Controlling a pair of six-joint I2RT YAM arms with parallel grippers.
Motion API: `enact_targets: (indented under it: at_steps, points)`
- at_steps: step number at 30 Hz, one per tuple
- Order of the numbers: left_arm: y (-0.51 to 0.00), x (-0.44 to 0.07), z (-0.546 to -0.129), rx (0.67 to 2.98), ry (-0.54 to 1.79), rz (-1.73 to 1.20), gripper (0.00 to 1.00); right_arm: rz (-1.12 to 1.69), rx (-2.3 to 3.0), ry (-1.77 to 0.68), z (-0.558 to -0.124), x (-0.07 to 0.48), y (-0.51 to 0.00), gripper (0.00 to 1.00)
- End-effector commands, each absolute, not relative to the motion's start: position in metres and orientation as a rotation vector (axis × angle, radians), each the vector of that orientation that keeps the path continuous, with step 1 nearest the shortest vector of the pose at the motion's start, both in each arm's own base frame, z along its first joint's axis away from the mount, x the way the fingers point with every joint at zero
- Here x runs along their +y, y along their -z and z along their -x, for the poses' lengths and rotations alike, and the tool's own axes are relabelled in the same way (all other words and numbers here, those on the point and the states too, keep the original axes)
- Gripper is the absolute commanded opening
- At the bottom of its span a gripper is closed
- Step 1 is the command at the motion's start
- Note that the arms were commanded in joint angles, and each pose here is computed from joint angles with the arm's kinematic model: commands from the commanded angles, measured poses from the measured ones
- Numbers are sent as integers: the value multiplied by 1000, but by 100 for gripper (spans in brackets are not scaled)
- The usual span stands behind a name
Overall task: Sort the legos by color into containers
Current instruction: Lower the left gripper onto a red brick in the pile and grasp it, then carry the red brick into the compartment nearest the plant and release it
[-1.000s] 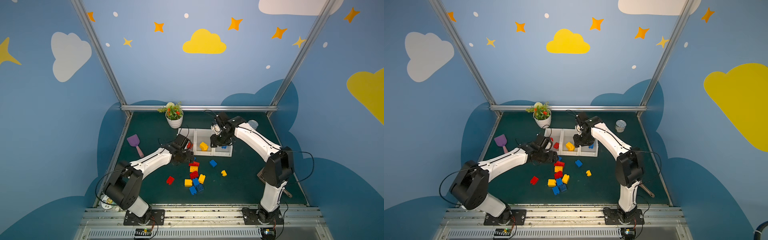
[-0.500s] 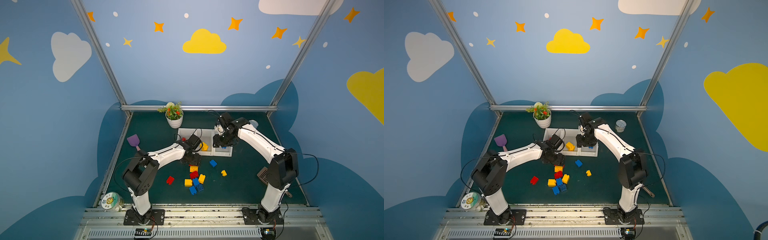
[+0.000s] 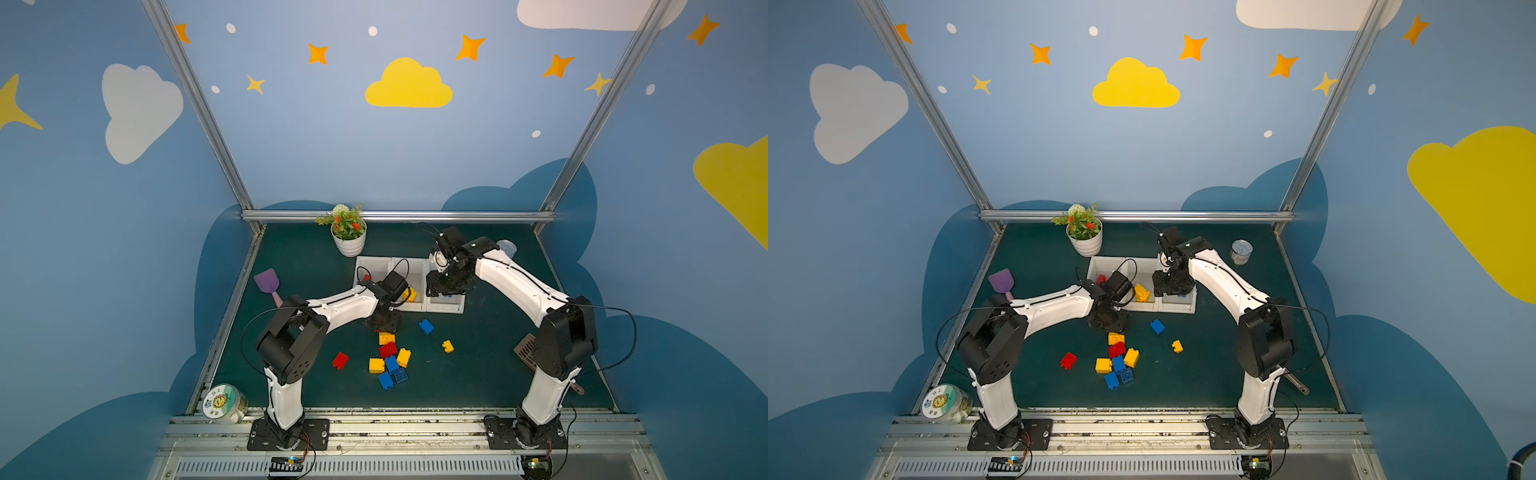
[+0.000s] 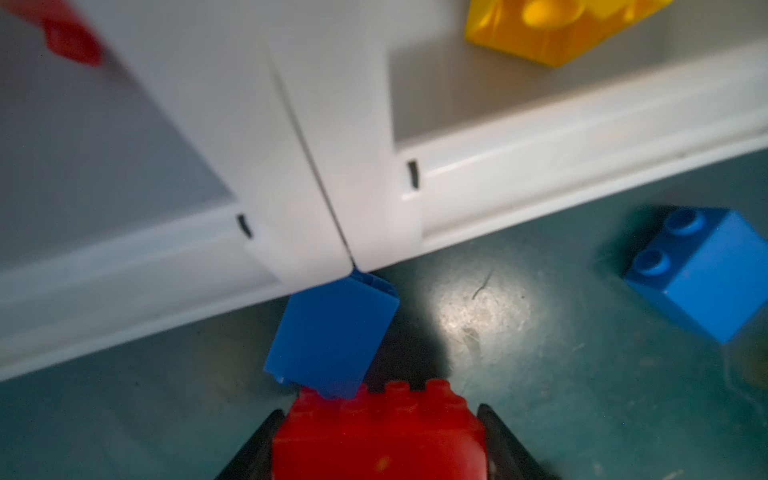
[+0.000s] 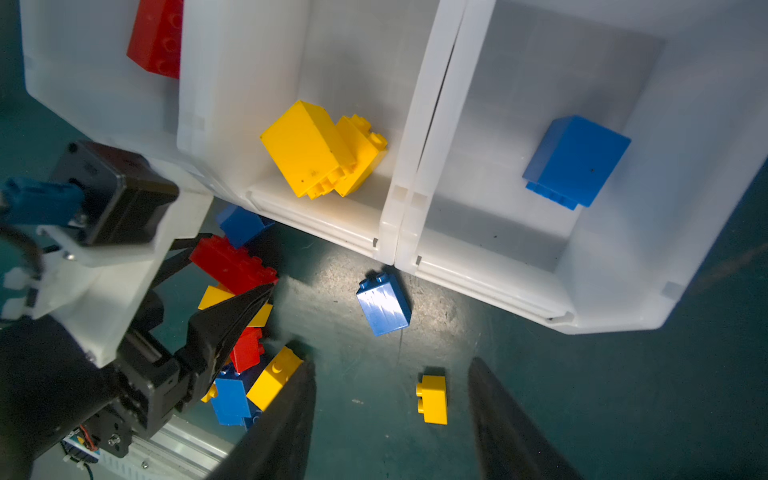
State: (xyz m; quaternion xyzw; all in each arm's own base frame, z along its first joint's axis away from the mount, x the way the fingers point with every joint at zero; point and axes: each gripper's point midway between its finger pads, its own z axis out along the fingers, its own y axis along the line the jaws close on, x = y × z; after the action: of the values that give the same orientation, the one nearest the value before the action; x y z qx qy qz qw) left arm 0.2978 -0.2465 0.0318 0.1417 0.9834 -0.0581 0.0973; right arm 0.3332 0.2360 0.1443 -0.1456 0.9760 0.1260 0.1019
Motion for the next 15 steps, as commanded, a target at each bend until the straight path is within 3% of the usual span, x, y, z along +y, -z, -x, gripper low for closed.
enact_targets:
  at_steps: [1, 8, 15]
  points:
    - [-34, -247, -297, 2915, 161, -438, 60, 420, 2857, -394, -330, 234, -156, 59]
    - [-53, -244, -298, 2887, 157, -442, 57, 418, 2850, -393, -330, 233, -159, 59]
    - [-107, -231, -329, 2747, 149, -377, 57, 414, 2847, -397, -329, 233, -161, 59]
